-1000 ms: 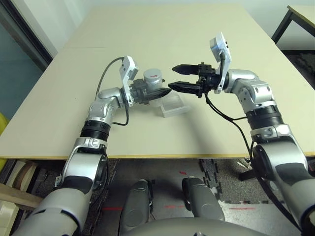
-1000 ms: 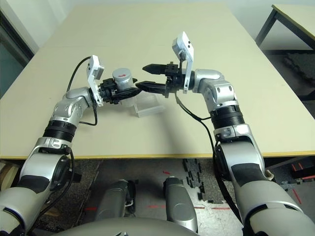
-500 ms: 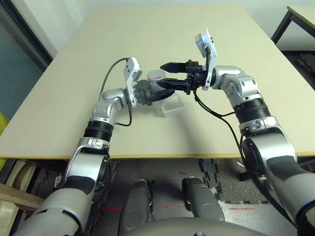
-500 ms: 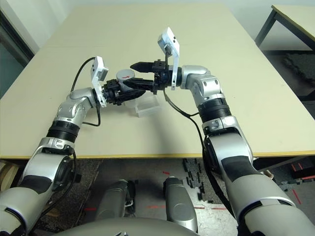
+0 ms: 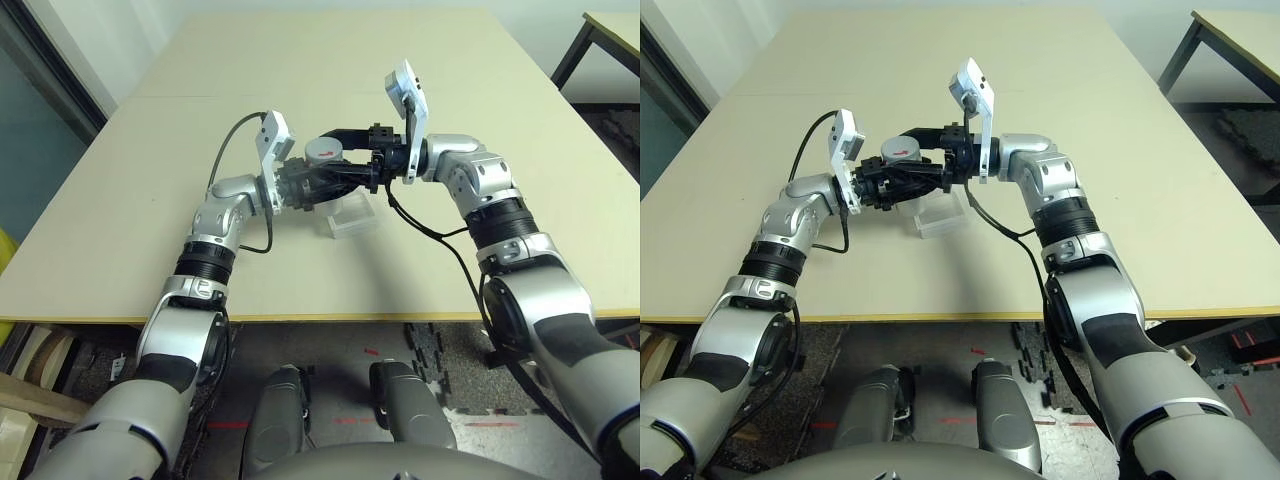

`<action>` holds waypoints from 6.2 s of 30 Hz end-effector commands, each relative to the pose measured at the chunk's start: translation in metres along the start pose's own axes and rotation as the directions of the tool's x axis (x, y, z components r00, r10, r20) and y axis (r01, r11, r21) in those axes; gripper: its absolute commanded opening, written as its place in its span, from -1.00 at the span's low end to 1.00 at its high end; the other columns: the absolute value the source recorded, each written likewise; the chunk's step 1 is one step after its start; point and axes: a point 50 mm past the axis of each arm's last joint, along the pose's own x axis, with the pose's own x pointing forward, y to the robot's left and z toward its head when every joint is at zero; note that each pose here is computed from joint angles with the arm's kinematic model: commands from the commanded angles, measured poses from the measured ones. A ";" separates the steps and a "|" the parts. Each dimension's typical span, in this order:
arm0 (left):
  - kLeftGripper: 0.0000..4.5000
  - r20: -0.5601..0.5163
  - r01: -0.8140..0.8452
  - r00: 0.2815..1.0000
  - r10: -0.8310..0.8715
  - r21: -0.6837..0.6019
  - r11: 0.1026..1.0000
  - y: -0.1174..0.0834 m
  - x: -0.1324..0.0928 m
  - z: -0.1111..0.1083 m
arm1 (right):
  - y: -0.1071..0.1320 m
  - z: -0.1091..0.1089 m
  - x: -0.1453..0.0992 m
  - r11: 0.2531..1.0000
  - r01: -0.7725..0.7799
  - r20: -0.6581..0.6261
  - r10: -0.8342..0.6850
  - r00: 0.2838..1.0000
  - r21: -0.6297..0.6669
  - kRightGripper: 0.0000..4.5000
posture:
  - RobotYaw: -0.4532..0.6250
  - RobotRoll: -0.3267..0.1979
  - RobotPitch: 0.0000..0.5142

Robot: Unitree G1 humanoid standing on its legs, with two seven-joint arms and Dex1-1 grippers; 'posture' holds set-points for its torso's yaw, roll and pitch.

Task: Pour the medicine from the bottle into the box.

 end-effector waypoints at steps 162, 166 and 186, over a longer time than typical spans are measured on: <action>0.20 0.024 0.180 0.983 -0.181 0.037 0.983 -0.016 -0.020 0.007 | -0.034 0.001 -0.057 0.980 0.195 0.083 -0.197 0.977 0.027 1.00 | -0.46 0.25 -0.63; 0.20 0.020 0.173 0.985 -0.174 0.037 0.984 -0.016 -0.021 0.006 | -0.034 0.001 -0.059 0.979 0.201 0.081 -0.202 0.976 0.024 1.00 | -0.45 0.25 -0.64; 0.20 0.005 0.143 0.990 -0.143 0.048 0.989 -0.009 -0.024 0.007 | -0.018 0.009 -0.048 0.997 -0.047 0.069 0.051 0.996 -0.058 1.00 | -0.45 0.25 -0.69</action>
